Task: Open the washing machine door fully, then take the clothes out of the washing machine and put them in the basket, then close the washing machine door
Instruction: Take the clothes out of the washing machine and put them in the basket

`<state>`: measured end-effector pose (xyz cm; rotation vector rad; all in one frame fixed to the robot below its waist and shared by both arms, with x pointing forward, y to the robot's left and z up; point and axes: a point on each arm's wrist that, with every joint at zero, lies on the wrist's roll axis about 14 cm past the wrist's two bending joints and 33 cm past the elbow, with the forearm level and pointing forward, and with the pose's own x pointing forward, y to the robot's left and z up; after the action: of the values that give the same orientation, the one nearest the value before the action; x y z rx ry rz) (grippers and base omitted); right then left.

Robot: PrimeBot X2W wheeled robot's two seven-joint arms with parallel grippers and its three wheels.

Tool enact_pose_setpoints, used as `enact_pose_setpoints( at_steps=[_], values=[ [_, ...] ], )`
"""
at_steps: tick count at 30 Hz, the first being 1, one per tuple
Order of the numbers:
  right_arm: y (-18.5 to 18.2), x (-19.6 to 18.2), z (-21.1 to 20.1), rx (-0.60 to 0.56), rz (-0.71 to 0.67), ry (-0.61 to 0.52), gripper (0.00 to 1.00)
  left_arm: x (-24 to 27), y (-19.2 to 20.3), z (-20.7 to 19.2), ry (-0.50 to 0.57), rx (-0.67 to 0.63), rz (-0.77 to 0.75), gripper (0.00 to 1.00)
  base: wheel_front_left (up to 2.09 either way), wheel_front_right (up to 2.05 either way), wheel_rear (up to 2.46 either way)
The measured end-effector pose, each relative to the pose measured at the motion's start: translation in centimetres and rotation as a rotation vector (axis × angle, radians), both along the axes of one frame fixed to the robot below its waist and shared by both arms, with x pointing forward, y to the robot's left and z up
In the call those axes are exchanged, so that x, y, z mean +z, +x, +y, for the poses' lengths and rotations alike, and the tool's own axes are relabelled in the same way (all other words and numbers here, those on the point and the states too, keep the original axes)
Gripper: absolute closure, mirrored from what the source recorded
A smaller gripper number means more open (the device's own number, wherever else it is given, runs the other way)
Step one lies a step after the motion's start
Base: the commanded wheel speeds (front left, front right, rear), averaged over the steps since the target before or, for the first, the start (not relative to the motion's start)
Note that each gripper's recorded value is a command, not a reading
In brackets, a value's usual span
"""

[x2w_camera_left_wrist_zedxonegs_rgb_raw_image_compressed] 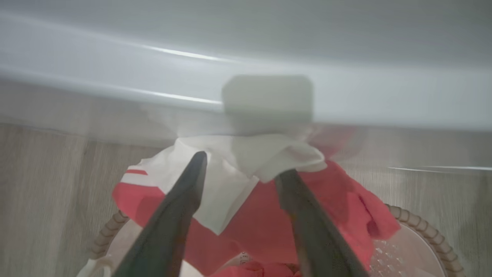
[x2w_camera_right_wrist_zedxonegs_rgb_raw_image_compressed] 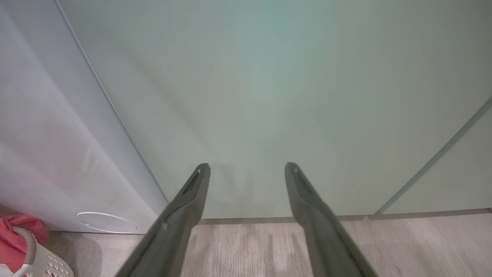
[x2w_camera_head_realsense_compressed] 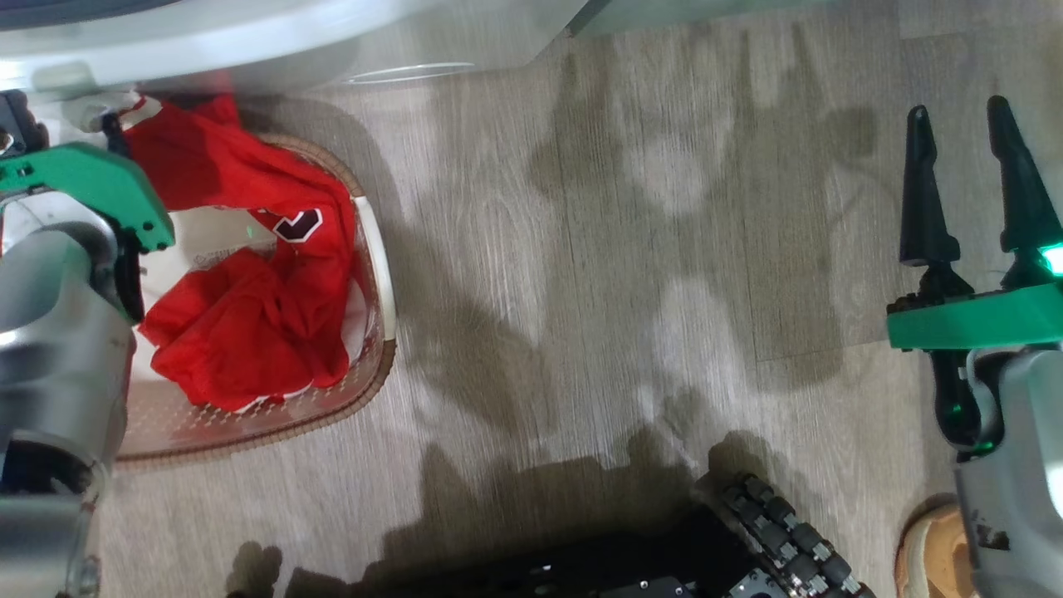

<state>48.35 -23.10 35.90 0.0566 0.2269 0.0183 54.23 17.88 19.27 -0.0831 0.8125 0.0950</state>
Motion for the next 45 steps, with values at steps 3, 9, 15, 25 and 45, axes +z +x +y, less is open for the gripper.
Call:
enact_pose_setpoints(
  at_steps=[3,9,15,25,45],
  values=[
    [0.1,-0.1,0.0,-0.001,0.0,0.001,0.0,0.3,0.5,-0.1,0.02,-0.031,-0.022,0.58,0.0,0.0,0.0],
    [0.2,0.5,0.2,0.002,-0.015,0.005,0.0,1.2,0.2,-1.1,0.009,-0.101,-0.057,1.0,0.0,0.0,0.0],
    [-0.2,1.9,0.4,0.006,-0.036,0.005,0.0,1.3,-3.5,-2.2,-0.028,-0.159,0.012,1.0,0.0,0.0,0.0],
    [-1.8,5.4,1.8,0.036,-0.088,0.027,0.0,2.5,-11.6,-4.2,-0.095,-0.255,0.255,1.0,0.0,0.0,0.0],
    [-1.8,4.1,1.3,0.043,-0.056,0.012,0.0,-0.8,-17.8,-6.4,-0.193,-0.254,0.485,0.85,0.0,0.0,0.0]
  ],
)
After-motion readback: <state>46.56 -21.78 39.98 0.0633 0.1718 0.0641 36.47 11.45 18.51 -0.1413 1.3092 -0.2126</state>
